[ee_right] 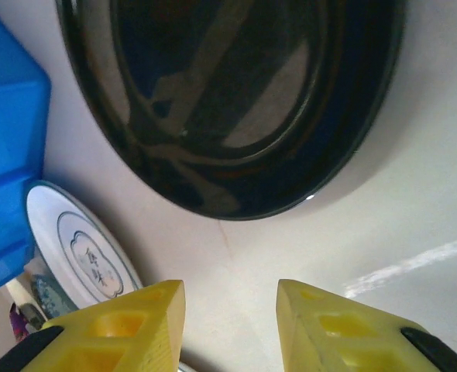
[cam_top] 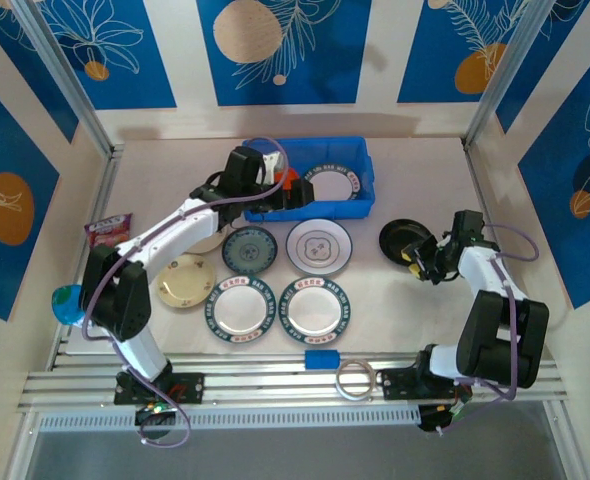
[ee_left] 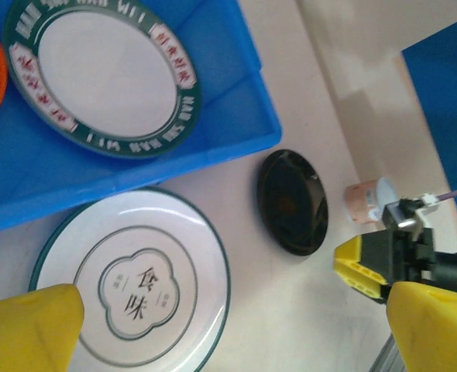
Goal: Place the plates into the plastic bin on the countertop
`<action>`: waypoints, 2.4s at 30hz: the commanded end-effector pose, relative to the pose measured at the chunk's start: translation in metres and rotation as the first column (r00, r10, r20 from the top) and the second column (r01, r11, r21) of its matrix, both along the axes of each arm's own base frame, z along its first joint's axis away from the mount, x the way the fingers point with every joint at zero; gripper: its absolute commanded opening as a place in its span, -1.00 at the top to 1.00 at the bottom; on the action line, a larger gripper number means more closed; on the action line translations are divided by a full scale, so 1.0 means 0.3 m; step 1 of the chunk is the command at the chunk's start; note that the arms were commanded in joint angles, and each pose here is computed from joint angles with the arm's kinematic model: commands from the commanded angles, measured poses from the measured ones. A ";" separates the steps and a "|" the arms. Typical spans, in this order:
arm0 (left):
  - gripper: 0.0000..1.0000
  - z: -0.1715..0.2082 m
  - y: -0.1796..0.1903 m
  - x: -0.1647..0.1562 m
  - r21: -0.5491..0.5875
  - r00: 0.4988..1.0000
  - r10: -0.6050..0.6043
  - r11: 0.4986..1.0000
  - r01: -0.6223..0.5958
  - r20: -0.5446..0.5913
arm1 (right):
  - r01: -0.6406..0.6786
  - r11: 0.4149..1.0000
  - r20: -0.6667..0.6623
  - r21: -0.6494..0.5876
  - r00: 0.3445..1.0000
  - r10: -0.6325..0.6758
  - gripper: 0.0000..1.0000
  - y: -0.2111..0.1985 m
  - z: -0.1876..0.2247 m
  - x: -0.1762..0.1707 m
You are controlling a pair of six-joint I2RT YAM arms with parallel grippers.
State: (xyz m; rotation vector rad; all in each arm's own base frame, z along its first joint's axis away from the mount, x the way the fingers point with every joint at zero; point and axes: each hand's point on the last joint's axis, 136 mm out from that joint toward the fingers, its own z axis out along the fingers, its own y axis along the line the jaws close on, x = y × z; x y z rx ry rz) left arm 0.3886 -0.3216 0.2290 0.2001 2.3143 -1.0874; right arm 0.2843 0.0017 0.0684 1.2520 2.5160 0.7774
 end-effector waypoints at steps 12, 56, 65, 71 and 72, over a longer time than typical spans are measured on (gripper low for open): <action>-0.96 0.027 -0.011 0.033 -0.098 1.000 -0.012 0.995 0.013 0.012 | 0.068 0.997 -0.077 -0.028 0.995 -0.070 0.32 -0.077 -0.053 -0.006; -0.86 -0.090 -0.024 0.058 -0.133 0.998 -0.014 0.991 0.005 -0.065 | 0.097 0.991 -0.066 -0.087 0.992 -0.103 1.00 -0.126 -0.133 0.131; -0.86 -0.086 -0.016 0.049 -0.125 0.998 -0.011 0.992 0.004 -0.058 | 0.115 0.982 0.035 -0.152 0.993 -0.111 1.00 -0.136 0.018 0.139; -0.82 -0.079 -0.022 0.048 -0.131 0.998 -0.017 0.991 0.009 -0.056 | 0.119 0.978 0.123 -0.172 0.988 -0.099 1.00 -0.137 0.153 0.142; -0.81 -0.076 -0.022 0.047 -0.131 0.998 -0.018 0.991 0.010 -0.054 | 0.118 0.978 0.135 -0.172 0.986 -0.095 1.00 -0.136 0.176 0.142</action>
